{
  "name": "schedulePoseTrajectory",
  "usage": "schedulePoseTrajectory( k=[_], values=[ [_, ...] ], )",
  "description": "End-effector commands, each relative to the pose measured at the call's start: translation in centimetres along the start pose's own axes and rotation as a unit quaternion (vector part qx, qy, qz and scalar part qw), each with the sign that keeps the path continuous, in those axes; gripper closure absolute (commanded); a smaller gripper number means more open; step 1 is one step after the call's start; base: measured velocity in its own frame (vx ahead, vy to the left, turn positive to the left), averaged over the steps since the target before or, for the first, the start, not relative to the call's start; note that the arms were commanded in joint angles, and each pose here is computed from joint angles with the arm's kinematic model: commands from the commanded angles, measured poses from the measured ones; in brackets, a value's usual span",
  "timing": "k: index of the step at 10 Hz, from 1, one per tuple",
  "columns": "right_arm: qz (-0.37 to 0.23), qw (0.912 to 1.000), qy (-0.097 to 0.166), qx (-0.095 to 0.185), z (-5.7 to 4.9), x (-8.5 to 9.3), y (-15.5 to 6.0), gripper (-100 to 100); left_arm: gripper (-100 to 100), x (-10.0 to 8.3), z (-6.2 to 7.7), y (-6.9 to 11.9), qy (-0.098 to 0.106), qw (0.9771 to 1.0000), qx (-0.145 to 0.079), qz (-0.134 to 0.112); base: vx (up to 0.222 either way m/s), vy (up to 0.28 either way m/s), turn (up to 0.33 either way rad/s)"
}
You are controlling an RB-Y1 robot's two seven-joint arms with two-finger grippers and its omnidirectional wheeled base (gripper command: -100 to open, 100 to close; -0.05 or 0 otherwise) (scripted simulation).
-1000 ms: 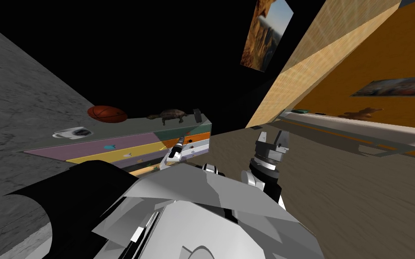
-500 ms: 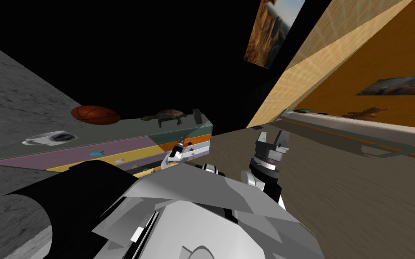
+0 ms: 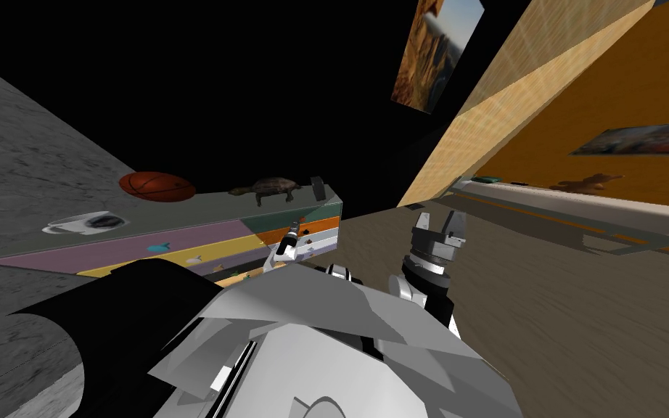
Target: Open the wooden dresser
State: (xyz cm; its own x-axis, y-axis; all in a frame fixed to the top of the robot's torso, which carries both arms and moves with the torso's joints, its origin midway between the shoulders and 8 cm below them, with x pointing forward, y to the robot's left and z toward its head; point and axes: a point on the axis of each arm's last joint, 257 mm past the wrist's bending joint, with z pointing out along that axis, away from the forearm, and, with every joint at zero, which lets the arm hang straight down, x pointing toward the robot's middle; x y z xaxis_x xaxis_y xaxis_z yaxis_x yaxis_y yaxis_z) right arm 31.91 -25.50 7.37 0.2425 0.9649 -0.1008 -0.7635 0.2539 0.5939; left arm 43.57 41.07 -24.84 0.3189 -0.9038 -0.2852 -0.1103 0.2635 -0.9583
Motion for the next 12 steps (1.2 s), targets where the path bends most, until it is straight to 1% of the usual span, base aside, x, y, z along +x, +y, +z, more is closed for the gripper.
schedulePoseTrajectory(
  k=[1, 4, 5, 6, 9, 10, 12],
  values=[
    [0.000, 1.0000, 0.000, 0.000, 0.0, 0.0, 0.0, 0, 100, 0.0, -0.2, -0.2, 0.000, 1.0000, 0.000, 0.000, -0.085, -0.061, 0.005],
    [0.000, 1.0000, 0.000, 0.000, 0.0, 0.0, 0.0, 0, 100, 0.1, -0.5, -0.5, 0.001, 1.0000, 0.001, 0.000, -0.164, -0.109, 0.008],
    [0.000, 1.0000, 0.000, 0.000, 0.0, 0.0, 0.0, 0, 100, 0.1, -0.4, -0.5, 0.001, 1.0000, 0.001, 0.000, -0.080, -0.061, 0.004],
    [0.000, 1.0000, 0.000, 0.000, 0.0, 0.0, 0.0, 0, -100, -0.9, -0.1, -0.9, 0.005, 0.9997, 0.007, 0.022, -0.011, -0.012, -0.002],
    [0.000, 1.0000, 0.000, 0.000, 0.0, 0.0, 0.0, 0, -100, -2.2, 0.4, -1.4, 0.010, 0.9986, 0.014, 0.050, 0.032, 0.017, 0.000],
    [0.000, 1.0000, 0.000, 0.000, 0.0, 0.0, 0.0, 0, -100, -2.2, 0.5, -1.0, 0.007, 0.9988, 0.007, 0.048, 0.106, 0.050, -0.001],
    [0.000, 1.0000, 0.000, 0.000, 0.0, 0.0, 0.0, 0, -100, -2.7, 0.7, -0.7, 0.007, 0.9984, 0.001, 0.056, 0.165, 0.070, -0.005]
  ],
)
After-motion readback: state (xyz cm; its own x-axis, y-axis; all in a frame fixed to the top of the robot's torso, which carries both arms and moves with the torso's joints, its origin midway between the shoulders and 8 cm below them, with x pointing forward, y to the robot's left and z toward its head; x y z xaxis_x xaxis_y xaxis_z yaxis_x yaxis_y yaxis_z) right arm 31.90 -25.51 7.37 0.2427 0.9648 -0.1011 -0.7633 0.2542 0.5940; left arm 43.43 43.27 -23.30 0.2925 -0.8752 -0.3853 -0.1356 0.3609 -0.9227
